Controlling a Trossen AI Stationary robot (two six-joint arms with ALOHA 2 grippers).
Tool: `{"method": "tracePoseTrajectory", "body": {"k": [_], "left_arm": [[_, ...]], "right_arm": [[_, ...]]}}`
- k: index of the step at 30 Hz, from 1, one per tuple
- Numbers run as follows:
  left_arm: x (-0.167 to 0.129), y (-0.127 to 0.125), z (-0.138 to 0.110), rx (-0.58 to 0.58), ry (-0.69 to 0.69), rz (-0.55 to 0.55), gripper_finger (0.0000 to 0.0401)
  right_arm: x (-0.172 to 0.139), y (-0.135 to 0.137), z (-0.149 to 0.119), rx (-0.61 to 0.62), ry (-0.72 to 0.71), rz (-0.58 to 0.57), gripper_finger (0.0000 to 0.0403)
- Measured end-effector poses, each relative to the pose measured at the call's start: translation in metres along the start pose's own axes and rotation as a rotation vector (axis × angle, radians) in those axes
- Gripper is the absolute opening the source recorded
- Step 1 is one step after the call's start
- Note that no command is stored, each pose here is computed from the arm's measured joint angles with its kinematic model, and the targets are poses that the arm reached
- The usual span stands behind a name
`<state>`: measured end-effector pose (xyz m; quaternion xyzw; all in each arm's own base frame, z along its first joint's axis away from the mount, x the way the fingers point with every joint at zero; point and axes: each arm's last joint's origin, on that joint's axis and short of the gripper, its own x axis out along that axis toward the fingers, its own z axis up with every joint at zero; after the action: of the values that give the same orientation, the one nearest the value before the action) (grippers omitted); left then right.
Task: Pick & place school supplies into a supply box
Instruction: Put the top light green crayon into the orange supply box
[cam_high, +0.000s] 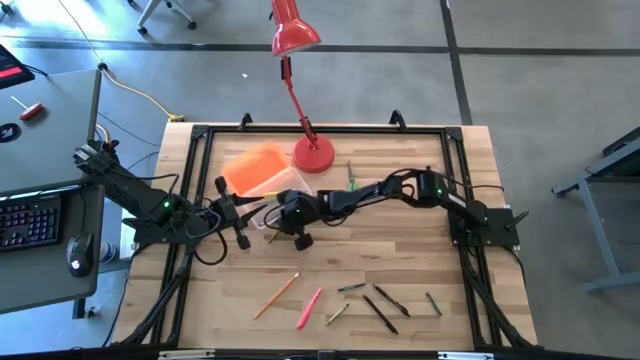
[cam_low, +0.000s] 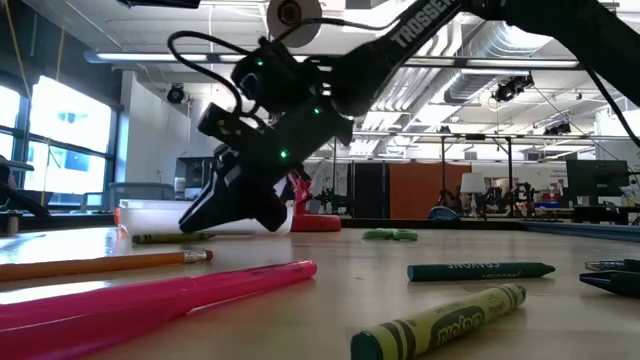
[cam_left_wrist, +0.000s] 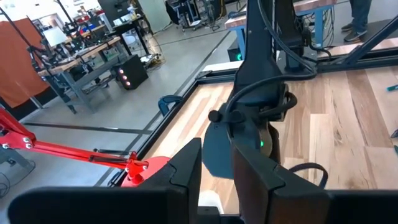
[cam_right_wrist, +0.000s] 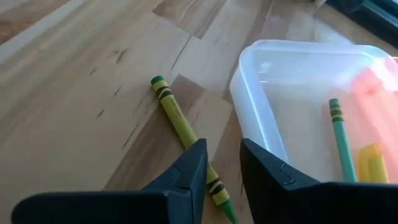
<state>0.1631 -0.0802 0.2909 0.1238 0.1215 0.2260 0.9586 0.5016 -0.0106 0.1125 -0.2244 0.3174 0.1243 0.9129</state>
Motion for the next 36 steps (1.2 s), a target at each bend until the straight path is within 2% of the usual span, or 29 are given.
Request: {"method": "tracePoseTrajectory", "body": {"k": [9, 16, 22, 25, 27, 36], "left_arm": [[0.0, -0.001, 0.0, 0.002, 0.002, -0.027, 0.0117], [0.0, -0.001, 0.0, 0.002, 0.002, -0.034, 0.0117], [0.0, -0.001, 0.0, 0.001, 0.001, -0.035, 0.0117], [0.0, -0.001, 0.0, 0.0, 0.001, -0.034, 0.0117], [0.0, -0.001, 0.0, 0.0, 0.001, -0.035, 0.0117], [0.0, -0.001, 0.0, 0.0, 0.001, -0.035, 0.0117]], "right_arm": [[-0.004, 0.003, 0.025, -0.039, 0.014, 0.038, 0.0078], [-0.004, 0.018, 0.024, -0.076, 0.087, 0.095, 0.0078], [-0.003, 0.024, 0.029, -0.131, 0.104, 0.035, 0.0078], [-0.002, 0.021, 0.036, -0.155, 0.053, -0.036, 0.0078], [-0.003, 0.016, 0.037, -0.158, 0.029, -0.04, 0.0078], [-0.004, -0.009, 0.018, -0.083, 0.076, -0.068, 0.0078]]}}
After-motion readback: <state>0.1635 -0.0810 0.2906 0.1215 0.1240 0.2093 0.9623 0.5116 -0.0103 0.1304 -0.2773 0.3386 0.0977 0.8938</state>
